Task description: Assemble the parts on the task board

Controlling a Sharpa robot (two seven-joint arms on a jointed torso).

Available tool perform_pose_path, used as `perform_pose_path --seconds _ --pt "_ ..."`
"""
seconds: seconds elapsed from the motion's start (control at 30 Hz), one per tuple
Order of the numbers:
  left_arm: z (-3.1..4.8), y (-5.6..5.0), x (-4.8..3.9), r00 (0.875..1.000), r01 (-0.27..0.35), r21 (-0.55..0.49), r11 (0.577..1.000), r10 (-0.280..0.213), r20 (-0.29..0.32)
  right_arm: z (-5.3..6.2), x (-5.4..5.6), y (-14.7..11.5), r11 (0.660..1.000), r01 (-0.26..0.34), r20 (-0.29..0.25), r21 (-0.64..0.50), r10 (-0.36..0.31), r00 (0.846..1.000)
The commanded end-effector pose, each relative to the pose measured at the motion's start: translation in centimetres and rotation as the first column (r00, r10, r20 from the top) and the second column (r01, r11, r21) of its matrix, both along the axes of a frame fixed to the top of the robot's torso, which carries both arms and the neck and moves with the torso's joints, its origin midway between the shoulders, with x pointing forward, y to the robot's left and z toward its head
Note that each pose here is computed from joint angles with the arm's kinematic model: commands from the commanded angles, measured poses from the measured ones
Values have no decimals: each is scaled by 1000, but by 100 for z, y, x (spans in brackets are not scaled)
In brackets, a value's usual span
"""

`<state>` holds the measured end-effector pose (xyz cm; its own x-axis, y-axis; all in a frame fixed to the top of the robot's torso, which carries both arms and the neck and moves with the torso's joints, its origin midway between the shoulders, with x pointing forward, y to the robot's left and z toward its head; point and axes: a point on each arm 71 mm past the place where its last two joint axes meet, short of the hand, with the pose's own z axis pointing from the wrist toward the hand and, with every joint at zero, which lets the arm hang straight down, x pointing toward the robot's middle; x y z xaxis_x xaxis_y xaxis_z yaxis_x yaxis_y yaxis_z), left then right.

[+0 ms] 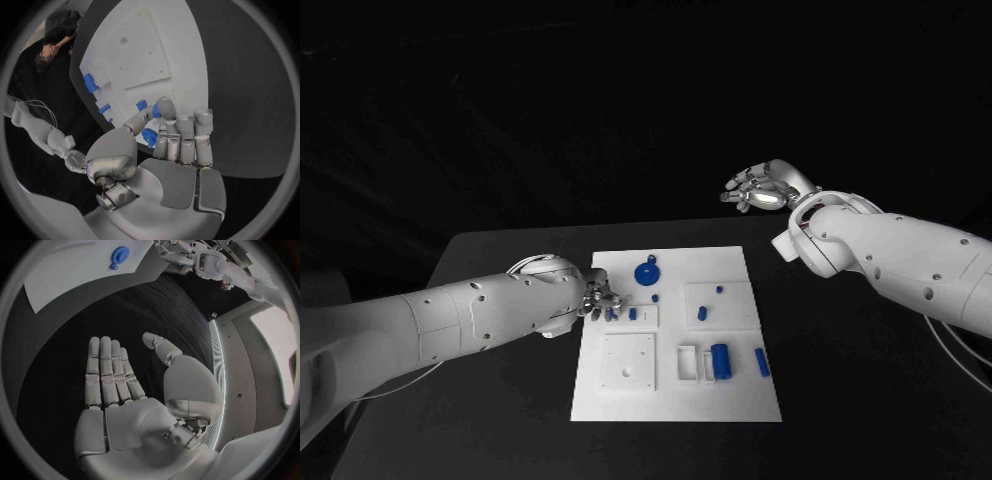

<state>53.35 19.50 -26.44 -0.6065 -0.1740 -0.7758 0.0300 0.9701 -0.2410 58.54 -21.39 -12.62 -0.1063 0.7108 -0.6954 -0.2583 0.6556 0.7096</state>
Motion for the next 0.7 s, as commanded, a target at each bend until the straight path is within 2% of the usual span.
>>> perform_pose_path --seconds 0.03,0.3,0.5,0.7 --pt "1 -24 0 1000 7 -2 1000 -7 26 -3 -5 12 1000 -14 -5 -1 14 1000" --pt "5 12 -13 996 -9 -19 1000 10 87 -3 -9 1 1000 -14 -5 -1 14 1000" --pt "37 61 -47 984 -30 -69 997 41 173 -3 -12 -23 1000 -10 -5 -2 10 1000" --pt "30 57 -89 980 -30 -89 996 46 191 -2 -18 -24 1000 -11 -5 -1 11 1000"
